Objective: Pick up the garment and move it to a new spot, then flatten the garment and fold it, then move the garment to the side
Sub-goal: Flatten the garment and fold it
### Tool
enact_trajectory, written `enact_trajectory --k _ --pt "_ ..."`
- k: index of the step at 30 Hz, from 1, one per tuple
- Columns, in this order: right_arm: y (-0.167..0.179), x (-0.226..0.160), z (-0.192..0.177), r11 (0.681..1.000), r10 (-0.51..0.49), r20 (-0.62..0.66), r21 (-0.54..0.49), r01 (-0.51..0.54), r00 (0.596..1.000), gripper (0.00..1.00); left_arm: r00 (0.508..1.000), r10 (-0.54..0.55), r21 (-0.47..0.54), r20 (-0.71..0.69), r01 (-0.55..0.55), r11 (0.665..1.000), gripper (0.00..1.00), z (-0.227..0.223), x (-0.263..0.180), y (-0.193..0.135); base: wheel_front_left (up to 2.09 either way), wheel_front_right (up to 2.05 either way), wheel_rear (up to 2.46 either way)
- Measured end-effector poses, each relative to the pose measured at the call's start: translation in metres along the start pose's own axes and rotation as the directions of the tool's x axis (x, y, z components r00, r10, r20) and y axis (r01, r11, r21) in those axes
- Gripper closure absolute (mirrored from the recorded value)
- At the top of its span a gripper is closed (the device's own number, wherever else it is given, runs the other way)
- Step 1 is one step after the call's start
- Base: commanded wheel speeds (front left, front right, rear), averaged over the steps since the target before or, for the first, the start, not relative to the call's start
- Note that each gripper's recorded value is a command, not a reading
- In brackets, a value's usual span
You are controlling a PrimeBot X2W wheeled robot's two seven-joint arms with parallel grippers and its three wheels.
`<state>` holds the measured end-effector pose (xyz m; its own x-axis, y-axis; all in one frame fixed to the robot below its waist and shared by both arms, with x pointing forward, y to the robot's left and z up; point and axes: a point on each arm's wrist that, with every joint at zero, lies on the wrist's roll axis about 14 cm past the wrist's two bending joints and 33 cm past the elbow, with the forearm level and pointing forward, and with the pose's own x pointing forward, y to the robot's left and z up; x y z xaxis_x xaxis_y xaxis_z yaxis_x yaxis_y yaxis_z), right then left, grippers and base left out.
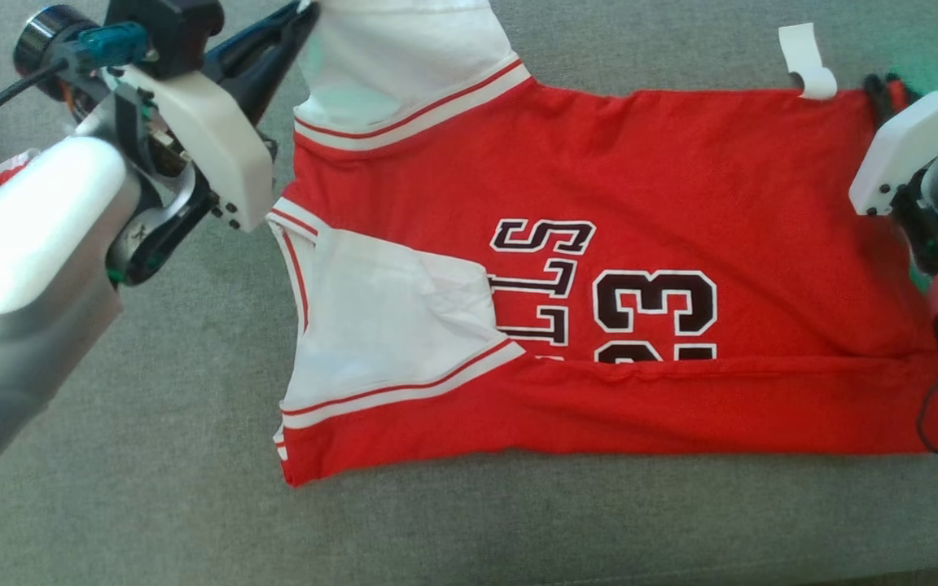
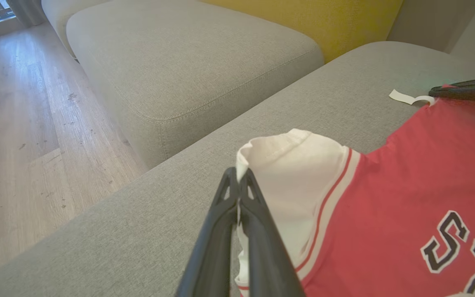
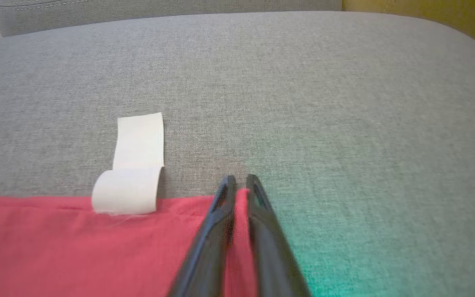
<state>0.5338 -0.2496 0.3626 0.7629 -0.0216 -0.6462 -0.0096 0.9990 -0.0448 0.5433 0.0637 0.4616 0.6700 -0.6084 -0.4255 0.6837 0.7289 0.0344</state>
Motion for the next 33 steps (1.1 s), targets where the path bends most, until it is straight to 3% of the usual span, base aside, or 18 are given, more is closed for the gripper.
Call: enact_trajectory --k 6,10,24,33 --pt "-0.014 -0.007 0.010 1.000 -0.023 0.064 0.012 0.022 0.998 1.00 0.999 0.034 0.024 0.016 -0.034 0.999 1.00 0.004 0.000 0.007 0.00 0.00 0.00" --pt "-0.018 -0.010 0.038 0.998 -0.024 0.160 -0.048 0.033 0.987 1.00 0.997 0.055 0.052 0.046 -0.057 0.997 1.00 0.009 0.003 0.014 0.00 0.00 0.00" --pt "-0.016 0.000 0.107 0.998 -0.015 0.349 -0.055 0.036 0.937 1.00 0.972 0.150 0.091 0.181 -0.168 0.982 1.00 0.042 0.018 0.057 0.00 0.00 0.00" --pt "-0.013 -0.010 0.121 0.999 -0.008 0.403 -0.038 0.026 0.915 1.00 0.972 0.126 0.110 0.200 -0.150 0.983 1.00 0.049 0.012 0.053 0.00 0.00 0.00"
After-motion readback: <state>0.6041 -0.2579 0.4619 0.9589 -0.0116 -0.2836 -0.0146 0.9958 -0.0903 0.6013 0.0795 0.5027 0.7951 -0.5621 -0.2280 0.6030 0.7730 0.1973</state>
